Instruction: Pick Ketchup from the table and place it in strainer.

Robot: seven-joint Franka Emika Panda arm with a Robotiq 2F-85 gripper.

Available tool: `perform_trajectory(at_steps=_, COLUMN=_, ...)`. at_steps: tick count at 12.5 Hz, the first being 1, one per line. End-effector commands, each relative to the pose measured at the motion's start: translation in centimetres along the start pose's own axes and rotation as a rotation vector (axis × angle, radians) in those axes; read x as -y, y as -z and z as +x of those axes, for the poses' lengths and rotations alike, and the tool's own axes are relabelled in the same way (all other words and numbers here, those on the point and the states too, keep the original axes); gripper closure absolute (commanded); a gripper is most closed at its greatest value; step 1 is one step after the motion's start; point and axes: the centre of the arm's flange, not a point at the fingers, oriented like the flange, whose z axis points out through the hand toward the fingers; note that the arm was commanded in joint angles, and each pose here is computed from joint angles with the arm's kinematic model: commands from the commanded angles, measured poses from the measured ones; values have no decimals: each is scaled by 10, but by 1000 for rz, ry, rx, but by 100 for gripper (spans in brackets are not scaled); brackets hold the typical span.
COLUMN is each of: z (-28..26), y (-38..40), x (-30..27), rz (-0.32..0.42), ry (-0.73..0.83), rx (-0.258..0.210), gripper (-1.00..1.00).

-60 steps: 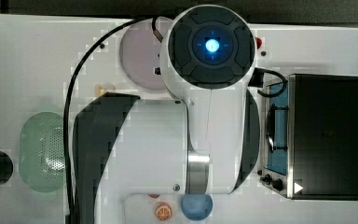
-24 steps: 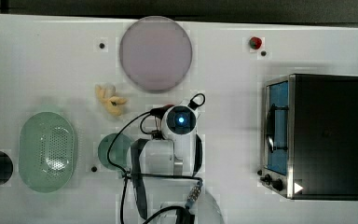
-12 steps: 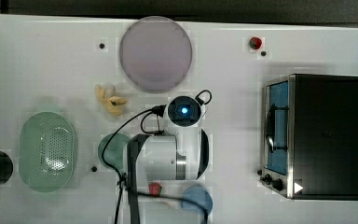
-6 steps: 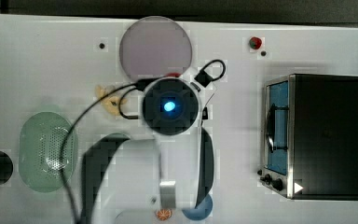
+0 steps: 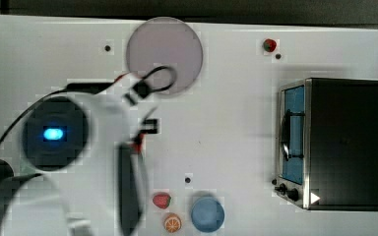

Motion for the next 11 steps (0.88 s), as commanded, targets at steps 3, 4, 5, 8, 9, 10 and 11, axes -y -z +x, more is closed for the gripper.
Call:
perform_trajectory(at_steps=3, z=-37, y=-40, x=116, rz=-9, ry=-114, rx=57, gripper=-23)
perform_trajectory(at_steps=4, z=-41, y=-48, x=134, rz=3, ry=-117, rx=55, gripper=-23)
perform_trajectory(at_steps=5, z=-43, y=-57, x=151, rz=27, ry=-118, rx=46, gripper=-23)
perform_trajectory(at_steps=8, z=-47, y=-90, x=196, rz=116, ry=-121, rx=40, gripper=-23)
perform_trajectory(at_steps=9, z=-48, y=-102, x=207, rz=142, ry=-149, rx=46, gripper=-23)
perform_trajectory(at_steps=10, z=-49, y=-114, x=216, rz=159, ry=-171, rx=53, gripper=-23)
perform_trajectory(at_steps=11, z=-50, y=-128, x=224, rz=163, ry=-182, rx=56, gripper=-23)
